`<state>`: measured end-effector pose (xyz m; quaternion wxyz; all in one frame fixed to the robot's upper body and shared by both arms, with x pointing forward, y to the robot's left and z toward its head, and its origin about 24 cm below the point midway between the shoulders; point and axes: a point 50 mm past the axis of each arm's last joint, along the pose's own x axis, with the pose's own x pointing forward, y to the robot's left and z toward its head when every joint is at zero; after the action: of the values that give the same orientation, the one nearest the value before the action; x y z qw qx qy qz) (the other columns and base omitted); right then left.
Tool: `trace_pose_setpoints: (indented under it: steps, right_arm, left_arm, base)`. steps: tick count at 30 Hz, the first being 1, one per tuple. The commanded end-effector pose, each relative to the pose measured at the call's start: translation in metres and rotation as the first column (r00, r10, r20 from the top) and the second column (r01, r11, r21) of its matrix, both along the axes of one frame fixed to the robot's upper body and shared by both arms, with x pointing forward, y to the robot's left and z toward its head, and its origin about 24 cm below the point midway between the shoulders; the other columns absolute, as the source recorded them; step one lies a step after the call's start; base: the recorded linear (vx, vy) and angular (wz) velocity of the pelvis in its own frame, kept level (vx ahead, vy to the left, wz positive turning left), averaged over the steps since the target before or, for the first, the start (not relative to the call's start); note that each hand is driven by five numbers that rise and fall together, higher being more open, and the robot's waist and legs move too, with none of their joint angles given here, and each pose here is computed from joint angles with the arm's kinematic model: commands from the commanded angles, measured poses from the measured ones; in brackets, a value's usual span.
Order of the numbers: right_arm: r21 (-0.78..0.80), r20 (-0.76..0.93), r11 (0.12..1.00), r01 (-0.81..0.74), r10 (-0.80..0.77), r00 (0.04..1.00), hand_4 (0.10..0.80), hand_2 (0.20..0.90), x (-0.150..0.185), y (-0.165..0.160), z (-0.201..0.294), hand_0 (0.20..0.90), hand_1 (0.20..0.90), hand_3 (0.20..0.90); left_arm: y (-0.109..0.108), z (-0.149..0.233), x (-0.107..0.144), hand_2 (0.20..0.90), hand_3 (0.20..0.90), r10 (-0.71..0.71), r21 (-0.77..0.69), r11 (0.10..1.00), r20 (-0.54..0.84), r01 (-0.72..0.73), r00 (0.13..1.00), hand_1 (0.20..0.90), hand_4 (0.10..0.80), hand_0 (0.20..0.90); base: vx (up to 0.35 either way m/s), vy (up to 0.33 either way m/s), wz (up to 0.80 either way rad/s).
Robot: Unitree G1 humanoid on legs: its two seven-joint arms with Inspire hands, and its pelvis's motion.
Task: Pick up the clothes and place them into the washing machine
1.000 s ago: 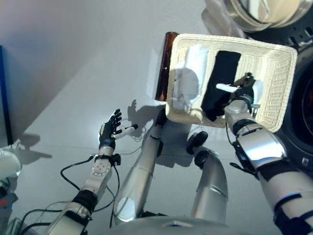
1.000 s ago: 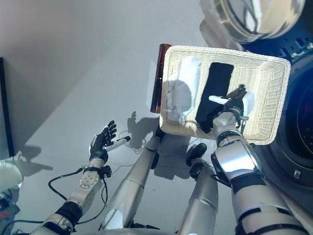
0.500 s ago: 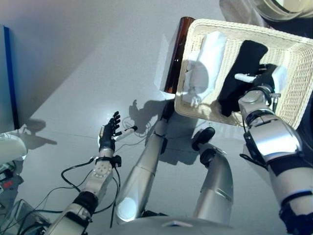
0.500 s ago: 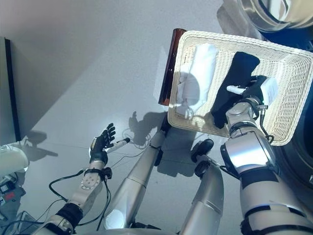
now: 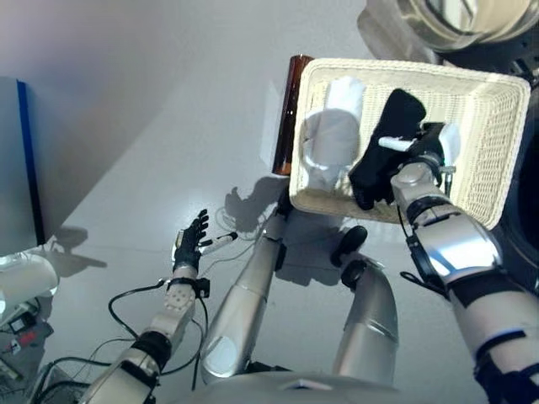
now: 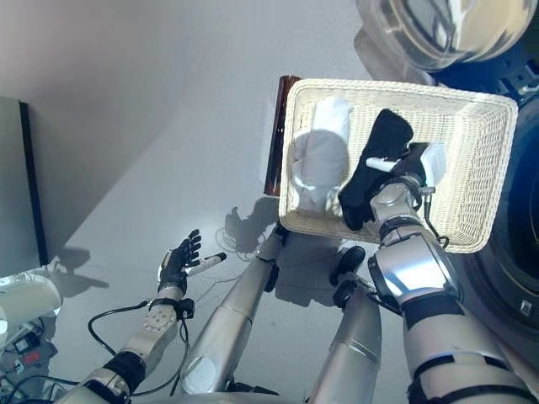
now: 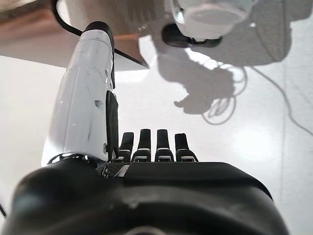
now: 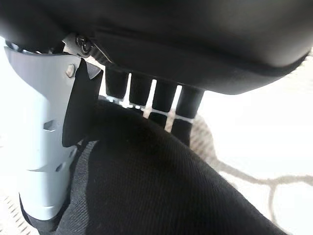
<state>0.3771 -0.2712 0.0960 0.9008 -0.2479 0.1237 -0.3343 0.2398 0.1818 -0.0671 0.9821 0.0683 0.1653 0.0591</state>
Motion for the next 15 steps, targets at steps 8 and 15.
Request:
trace_pose_setpoints:
  steps: [8, 15]
  right_arm:
    - [0.671, 0.329, 0.738, 0.073, -0.385, 0.862, 0.3, 0.2, -0.029, -0.038, -0.026, 0.2, 0.2, 0.2]
    - [0.889, 0.433, 0.427, -0.166, -0.666, 0.608, 0.3, 0.2, -0.035, -0.035, -0.031, 0.2, 0.2, 0.2]
  left_arm:
    - [0.022, -0.027, -0.033, 0.9, 0.9, 0.046, 0.034, 0.999, -0.135, -0.041, 0.99, 0.9, 0.8, 0.9]
    - [0.009, -0.038, -0.045, 0.9, 0.9, 0.022, -0.045, 0.999, -0.182, -0.031, 0.983, 0.9, 0.8, 0.9]
  base:
    - [0.011, 0.027, -0.25]
    - [0.024, 0.034, -0.21]
